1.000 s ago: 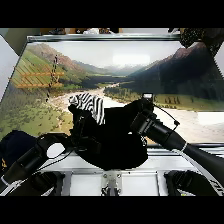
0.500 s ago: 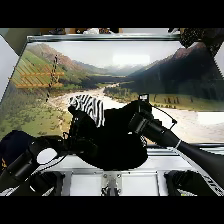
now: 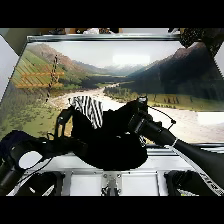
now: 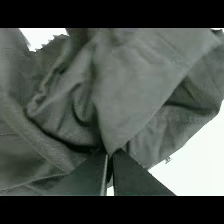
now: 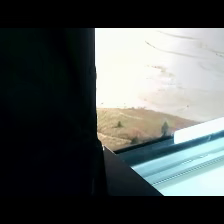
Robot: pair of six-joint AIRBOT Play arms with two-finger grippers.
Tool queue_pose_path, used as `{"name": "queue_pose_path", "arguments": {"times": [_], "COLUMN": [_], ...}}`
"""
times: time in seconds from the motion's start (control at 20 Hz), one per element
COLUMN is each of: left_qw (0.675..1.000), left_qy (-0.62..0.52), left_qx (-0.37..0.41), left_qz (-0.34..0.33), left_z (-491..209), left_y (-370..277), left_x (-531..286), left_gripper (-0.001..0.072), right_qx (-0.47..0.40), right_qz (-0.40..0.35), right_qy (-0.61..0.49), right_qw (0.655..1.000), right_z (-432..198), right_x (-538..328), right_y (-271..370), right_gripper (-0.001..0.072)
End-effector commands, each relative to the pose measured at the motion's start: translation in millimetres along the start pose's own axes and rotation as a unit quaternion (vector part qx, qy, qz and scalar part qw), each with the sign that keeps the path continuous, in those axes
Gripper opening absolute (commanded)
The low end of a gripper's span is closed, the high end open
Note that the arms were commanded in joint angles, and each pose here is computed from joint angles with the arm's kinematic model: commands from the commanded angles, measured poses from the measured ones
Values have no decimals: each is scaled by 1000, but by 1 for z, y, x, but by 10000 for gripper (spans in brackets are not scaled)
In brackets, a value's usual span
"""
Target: Fold the clothes and pants, and hang the long-sleeved shirts on hangers.
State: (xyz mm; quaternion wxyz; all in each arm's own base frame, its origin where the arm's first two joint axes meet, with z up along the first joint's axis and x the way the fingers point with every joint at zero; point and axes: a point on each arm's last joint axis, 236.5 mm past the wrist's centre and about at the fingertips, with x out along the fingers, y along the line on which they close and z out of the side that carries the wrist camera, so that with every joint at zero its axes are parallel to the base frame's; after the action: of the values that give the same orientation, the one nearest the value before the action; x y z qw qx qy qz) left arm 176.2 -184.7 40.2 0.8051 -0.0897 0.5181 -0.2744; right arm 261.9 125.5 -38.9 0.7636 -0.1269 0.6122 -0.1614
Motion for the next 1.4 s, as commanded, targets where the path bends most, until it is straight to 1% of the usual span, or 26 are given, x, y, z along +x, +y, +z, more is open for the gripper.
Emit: {"name": "queue_pose_path", "arguments": {"times": [0.0,0.1,0.25,0.4,0.45,0.5,0.55,0.7,0.85,1.15,1.35], "left_qw": [1000,1000,999,997,996,996,997,999,998,986,982], "left_qy": [-9,-8,30,80,87,83,72,41,59,147,163], "left_qx": [-14,-18,-25,-9,-5,-2,0,6,-3,68,84], "left_qz": [17,19,22,23,23,21,18,3,-24,-43,-51], "left_z": [1,1,-9,-21,-18,-9,7,56,72,28,17], "left_y": [15,17,20,16,14,10,3,-18,-42,-95,-115], "left_x": [-11,-12,1,25,32,36,37,33,48,101,108], "left_gripper": [16,16,15,16,91,394,558,556,556,556,556], "right_qx": [-9,-38,-92,-83,-76,-70,-66,-61,-61,-61,-52], "right_qz": [2,16,64,123,138,148,156,166,172,177,181], "right_qy": [-1,-9,-33,-60,-70,-78,-85,-91,-85,-81,-78], "right_qw": [1000,999,993,987,985,983,982,980,979,979,979], "right_z": [0,3,5,3,2,2,3,2,-1,-3,-4], "right_x": [-1,-10,-39,-72,-82,-88,-94,-100,-100,-101,-101], "right_y": [-1,-2,-5,-13,-16,-19,-22,-25,-22,-20,-19], "right_gripper": [15,14,14,14,14,15,15,14,15,15,15]}}
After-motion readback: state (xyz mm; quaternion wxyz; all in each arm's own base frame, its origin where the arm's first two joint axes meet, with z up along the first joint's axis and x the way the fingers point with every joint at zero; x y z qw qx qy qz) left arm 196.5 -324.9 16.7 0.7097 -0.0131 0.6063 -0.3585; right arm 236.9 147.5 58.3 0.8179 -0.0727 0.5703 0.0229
